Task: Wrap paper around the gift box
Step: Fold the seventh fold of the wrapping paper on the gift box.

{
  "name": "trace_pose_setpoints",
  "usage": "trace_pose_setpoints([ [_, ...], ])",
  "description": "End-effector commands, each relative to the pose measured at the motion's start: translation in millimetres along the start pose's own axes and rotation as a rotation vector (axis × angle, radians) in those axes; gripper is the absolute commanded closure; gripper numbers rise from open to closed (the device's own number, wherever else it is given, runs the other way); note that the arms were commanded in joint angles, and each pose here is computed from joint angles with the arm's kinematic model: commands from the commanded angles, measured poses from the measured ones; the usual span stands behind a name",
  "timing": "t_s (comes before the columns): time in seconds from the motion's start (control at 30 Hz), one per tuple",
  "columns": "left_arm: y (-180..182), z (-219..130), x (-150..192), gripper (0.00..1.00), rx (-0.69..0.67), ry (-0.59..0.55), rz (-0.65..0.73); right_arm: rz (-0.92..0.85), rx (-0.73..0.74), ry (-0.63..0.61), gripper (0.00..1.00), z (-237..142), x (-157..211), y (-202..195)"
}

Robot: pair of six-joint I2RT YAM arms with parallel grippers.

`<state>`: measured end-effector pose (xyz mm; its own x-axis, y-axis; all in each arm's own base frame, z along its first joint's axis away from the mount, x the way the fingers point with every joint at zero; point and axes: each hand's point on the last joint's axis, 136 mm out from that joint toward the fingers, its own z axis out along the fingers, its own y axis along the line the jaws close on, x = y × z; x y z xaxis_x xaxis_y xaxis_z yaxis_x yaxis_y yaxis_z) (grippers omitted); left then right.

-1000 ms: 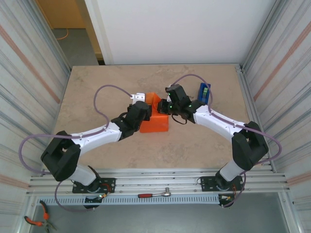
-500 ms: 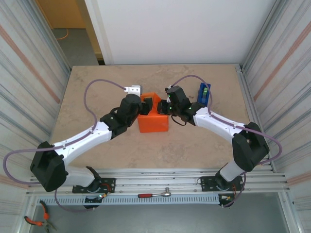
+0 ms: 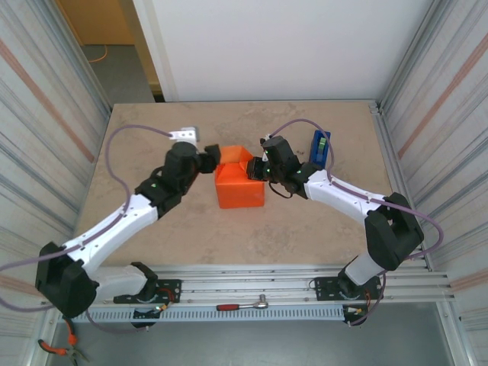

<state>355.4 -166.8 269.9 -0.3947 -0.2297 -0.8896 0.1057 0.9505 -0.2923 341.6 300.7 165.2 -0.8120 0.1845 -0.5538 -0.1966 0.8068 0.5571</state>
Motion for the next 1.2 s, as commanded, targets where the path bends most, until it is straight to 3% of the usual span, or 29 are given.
trace_pose_setpoints([
  [0.0,23,1,18,0.34,-0.006,0.083,-0.068,0.051,0.189,0.355,1.0,12,106,-62],
  [0.1,32,7,31,0.43,-0.007,0.131,-0.079,0.055,0.186,0.362,1.0,12,107,-61],
  [0.23,33,16,48,0.69,-0.003,0.183,-0.074,0.059,0.186,0.377,1.0,12,110,-62],
  [0.3,33,23,60,0.76,-0.004,0.214,-0.084,0.062,0.184,0.384,1.0,12,112,-62],
  [0.47,28,37,80,0.78,0.022,0.262,-0.117,0.068,0.183,0.397,1.0,13,114,-62],
  [0.8,3,49,87,0.78,0.08,0.295,-0.082,0.078,0.173,0.41,1.0,16,120,-64],
  [1.17,-30,38,91,0.78,0.175,0.275,-0.007,0.082,0.168,0.398,1.0,12,119,-63],
])
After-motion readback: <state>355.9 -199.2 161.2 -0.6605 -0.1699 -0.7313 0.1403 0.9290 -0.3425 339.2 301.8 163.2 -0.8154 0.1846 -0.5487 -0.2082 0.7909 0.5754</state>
